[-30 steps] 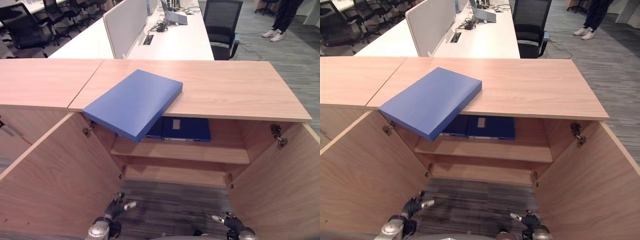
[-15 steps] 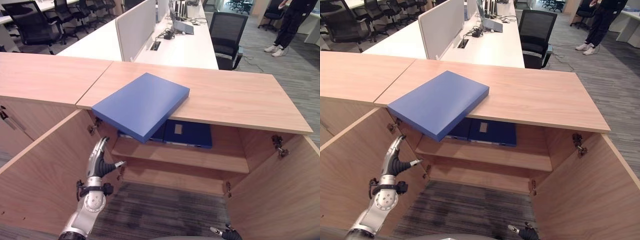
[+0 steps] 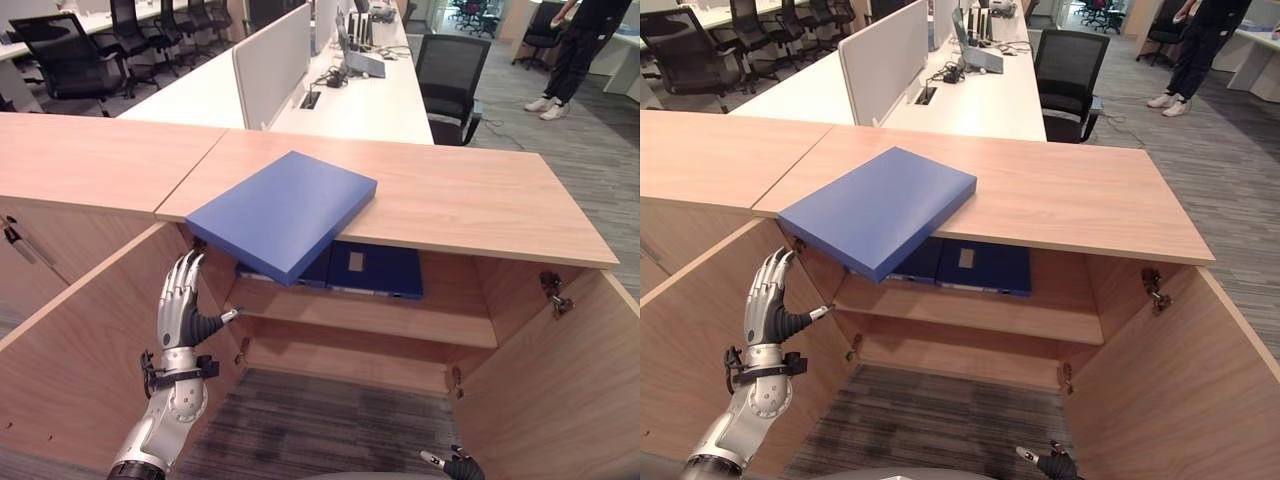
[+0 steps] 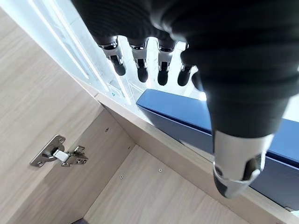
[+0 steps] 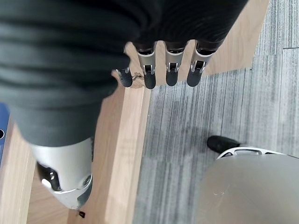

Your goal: Put the empty folder in the office cabinet

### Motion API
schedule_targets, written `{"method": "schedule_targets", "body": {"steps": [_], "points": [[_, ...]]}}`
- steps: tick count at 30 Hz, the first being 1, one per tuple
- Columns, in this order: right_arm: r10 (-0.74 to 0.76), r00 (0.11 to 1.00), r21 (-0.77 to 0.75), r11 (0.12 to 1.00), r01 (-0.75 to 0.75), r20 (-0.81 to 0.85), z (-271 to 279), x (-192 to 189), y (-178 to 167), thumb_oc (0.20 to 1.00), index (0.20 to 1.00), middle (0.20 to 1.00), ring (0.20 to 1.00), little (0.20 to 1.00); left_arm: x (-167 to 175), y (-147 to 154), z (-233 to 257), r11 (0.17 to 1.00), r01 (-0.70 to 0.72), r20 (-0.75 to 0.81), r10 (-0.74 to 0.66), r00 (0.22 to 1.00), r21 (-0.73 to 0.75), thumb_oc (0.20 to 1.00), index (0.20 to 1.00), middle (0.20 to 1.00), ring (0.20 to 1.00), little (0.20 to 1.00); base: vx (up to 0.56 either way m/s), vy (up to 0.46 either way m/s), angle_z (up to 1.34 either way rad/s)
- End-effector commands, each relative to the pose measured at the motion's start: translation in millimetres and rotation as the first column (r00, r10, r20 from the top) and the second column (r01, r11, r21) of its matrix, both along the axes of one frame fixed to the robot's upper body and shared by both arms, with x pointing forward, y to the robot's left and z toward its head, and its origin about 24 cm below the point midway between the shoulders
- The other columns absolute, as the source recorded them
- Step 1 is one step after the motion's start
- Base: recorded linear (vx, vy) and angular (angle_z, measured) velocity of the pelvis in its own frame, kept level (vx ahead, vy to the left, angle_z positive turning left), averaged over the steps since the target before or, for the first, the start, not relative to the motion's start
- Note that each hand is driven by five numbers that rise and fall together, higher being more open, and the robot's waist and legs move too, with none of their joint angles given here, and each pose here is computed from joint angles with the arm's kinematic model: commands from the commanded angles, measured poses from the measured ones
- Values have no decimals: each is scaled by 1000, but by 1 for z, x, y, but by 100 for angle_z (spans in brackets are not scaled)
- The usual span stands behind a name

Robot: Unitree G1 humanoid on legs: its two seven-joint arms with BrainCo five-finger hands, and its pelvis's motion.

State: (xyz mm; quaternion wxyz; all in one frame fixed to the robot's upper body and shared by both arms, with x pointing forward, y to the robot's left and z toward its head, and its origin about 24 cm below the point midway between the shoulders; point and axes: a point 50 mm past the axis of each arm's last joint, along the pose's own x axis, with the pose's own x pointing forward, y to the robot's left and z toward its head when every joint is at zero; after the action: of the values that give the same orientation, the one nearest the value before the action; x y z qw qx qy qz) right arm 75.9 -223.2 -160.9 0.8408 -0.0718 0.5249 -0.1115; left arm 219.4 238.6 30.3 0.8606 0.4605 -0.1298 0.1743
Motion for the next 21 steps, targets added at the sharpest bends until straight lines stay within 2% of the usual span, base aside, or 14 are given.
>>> {"method": "schedule_targets", "body": {"steps": [1,17,19,21], "points": [[-2,997,45,999,-1,72,1,23,21,1000,1000,1000,1000,1000,7,8,33,993,21,141,-37,989,112,1000,1000,1000,1000,1000,0,0,0],[-44,996,101,994,36,81,1,21,21,1000,1000,1000,1000,1000,27,1,85,928,122,267,-225,937,351,1000,1000,1000,1000,1000,2,4,-3],[-54,994,120,992,43,97,2,22,21,1000,1000,1000,1000,1000,35,-5,92,889,202,211,-308,928,411,1000,1000,1000,1000,1000,1,14,-2],[-54,994,127,991,41,99,2,22,21,1000,1000,1000,1000,1000,37,-5,93,878,214,194,-321,927,429,1000,1000,1000,1000,1000,0,0,0]]}}
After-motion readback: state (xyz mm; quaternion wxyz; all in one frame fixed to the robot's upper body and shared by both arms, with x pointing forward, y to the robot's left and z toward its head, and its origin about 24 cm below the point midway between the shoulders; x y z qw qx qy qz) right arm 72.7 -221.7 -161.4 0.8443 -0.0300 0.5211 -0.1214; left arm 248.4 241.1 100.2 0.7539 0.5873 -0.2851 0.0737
